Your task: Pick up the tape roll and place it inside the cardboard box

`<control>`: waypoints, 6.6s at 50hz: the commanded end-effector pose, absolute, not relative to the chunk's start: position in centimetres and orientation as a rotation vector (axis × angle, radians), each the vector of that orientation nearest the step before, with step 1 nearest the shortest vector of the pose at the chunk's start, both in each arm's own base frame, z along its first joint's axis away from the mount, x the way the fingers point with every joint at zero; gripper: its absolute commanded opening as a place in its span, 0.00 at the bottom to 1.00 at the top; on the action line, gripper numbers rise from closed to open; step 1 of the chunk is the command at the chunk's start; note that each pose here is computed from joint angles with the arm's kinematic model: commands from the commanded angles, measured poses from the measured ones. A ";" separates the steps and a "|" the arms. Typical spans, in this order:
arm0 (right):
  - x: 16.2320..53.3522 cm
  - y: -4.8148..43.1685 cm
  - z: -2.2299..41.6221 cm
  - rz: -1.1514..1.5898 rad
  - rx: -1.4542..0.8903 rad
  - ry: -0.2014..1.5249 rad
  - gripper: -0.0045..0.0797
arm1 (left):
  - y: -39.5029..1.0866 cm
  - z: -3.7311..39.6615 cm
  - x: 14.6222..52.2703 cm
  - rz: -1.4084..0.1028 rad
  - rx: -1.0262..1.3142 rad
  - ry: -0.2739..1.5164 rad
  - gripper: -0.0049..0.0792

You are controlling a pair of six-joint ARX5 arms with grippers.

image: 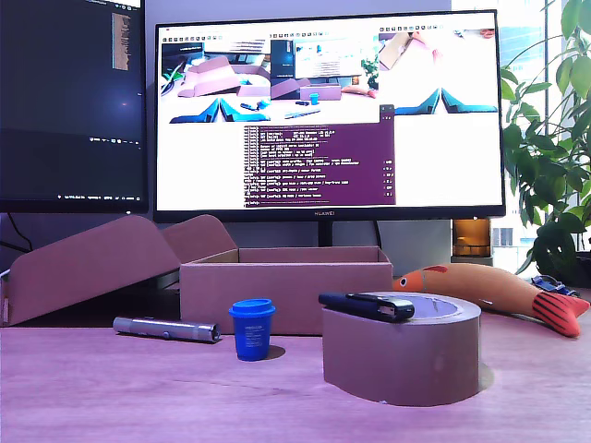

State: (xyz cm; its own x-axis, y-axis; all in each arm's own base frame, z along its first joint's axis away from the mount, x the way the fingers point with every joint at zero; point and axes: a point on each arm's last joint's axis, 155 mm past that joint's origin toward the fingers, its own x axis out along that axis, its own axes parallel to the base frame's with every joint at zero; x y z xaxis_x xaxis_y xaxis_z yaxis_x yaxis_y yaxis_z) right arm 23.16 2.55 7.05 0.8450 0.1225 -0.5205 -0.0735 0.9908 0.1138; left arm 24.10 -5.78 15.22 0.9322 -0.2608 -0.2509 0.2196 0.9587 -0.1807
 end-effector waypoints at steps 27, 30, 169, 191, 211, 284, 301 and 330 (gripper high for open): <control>23.5 6.8 9.4 0.282 0.314 0.493 0.04 | -10.3 12.6 21.5 -0.494 -0.163 0.404 0.04; 23.4 7.3 9.6 0.306 0.308 0.493 0.04 | -11.2 12.7 21.0 -0.546 -0.156 0.404 0.04; 24.0 25.0 6.2 0.627 -0.411 1.365 0.47 | -18.7 9.5 14.7 -0.983 -0.006 0.449 0.04; 24.3 25.3 5.8 0.629 -0.409 1.360 0.47 | -18.7 9.5 14.7 -0.980 -0.003 0.447 0.04; 23.9 25.0 4.0 0.614 -0.434 1.417 0.46 | -18.7 9.5 14.7 -0.980 -0.003 0.448 0.04; 22.8 29.1 6.4 0.747 -0.424 1.360 0.24 | -18.5 9.5 14.9 -0.969 0.013 0.439 0.04; 23.1 32.0 6.8 0.798 -0.398 1.272 0.24 | -18.5 9.4 14.9 -0.969 0.013 0.440 0.04; 22.4 32.4 2.6 0.788 -0.428 1.370 0.24 | -18.5 9.5 15.0 -0.967 0.013 0.439 0.04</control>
State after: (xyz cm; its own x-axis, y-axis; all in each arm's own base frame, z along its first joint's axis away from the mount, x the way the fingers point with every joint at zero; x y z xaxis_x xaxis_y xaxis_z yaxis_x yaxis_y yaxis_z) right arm 22.46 31.81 2.47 0.0031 0.2367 -0.9716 -0.7100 0.6847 0.1646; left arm 14.95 -18.45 9.37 0.4855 -0.7907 -0.3729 0.7931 0.5778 -0.1928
